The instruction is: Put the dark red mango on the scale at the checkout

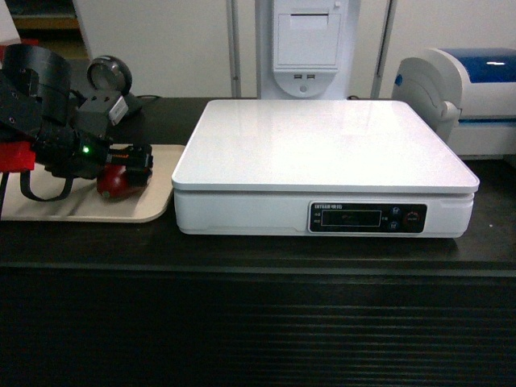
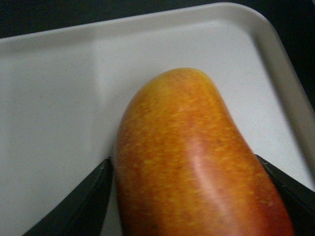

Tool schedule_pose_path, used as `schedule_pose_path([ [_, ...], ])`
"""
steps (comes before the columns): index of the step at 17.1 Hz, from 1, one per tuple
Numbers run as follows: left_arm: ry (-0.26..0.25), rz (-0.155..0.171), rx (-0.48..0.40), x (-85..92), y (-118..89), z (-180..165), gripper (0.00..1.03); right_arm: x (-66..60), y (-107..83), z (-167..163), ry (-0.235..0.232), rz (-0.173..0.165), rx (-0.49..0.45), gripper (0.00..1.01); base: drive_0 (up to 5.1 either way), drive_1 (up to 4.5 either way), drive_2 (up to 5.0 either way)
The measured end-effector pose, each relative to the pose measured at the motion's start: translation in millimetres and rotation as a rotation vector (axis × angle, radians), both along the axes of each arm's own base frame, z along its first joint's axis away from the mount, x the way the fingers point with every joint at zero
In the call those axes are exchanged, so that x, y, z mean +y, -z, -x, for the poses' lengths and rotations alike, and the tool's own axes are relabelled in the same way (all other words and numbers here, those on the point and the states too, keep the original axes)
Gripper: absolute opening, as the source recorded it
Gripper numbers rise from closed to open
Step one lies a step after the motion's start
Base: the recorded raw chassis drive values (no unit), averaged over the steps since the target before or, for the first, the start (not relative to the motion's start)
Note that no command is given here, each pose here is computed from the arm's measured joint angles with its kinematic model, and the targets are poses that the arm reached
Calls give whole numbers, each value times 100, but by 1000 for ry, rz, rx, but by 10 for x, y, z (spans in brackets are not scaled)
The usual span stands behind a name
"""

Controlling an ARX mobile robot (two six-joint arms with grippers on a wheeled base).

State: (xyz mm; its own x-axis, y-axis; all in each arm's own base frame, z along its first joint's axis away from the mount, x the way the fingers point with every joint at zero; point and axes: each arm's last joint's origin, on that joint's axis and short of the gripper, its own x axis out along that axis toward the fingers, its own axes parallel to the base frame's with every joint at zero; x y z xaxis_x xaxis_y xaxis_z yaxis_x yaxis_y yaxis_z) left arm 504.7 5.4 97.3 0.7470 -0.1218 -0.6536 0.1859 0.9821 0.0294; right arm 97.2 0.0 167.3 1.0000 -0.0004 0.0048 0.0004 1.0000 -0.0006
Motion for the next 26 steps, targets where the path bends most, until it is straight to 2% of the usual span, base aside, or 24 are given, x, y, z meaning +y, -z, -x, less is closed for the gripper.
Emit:
schedule_pose_path([
  [2, -4, -1, -7, 12, -4, -4, 67, 0, 0, 0, 0, 0, 0, 98, 0, 0, 0],
  [3, -5, 2, -10, 15, -1, 0, 64, 0, 0, 0, 0, 0, 0, 98, 0, 0, 0],
  [6, -14, 12, -17, 5, -63, 48, 63, 0, 0, 0, 0, 0, 0, 98, 0, 0, 0],
  [9, 1, 5, -87, -113, -359, 126, 62, 0, 0, 0, 0, 0, 0, 98, 0, 0, 0],
  [11, 37, 14, -177, -358, -772, 196, 62, 0, 0, 0, 0, 0, 0, 98, 0, 0, 0],
  [13, 93, 53, -259, -686, -1169, 304, 62, 0, 0, 0, 0, 0, 0, 98, 0, 0, 0],
  [14, 131, 83, -285, -920, -1352, 361, 62, 0, 0, 0, 0, 0, 0, 98, 0, 0, 0],
  [16, 169, 120, -313, -1284, -1510, 402, 62, 0, 0, 0, 0, 0, 0, 98, 0, 0, 0],
  [19, 184, 159, -302, -1864, -1520, 454, 62, 0, 0, 0, 0, 0, 0, 98, 0, 0, 0],
  [22, 214, 193, -242, -2389, -1379, 494, 62, 0, 0, 0, 0, 0, 0, 98, 0, 0, 0],
  [24, 209, 206, -212, -2594, -1284, 481, 62, 0, 0, 0, 0, 0, 0, 98, 0, 0, 0],
  [26, 163, 222, -162, -2710, -1179, 455, 62, 0, 0, 0, 0, 0, 0, 98, 0, 0, 0],
])
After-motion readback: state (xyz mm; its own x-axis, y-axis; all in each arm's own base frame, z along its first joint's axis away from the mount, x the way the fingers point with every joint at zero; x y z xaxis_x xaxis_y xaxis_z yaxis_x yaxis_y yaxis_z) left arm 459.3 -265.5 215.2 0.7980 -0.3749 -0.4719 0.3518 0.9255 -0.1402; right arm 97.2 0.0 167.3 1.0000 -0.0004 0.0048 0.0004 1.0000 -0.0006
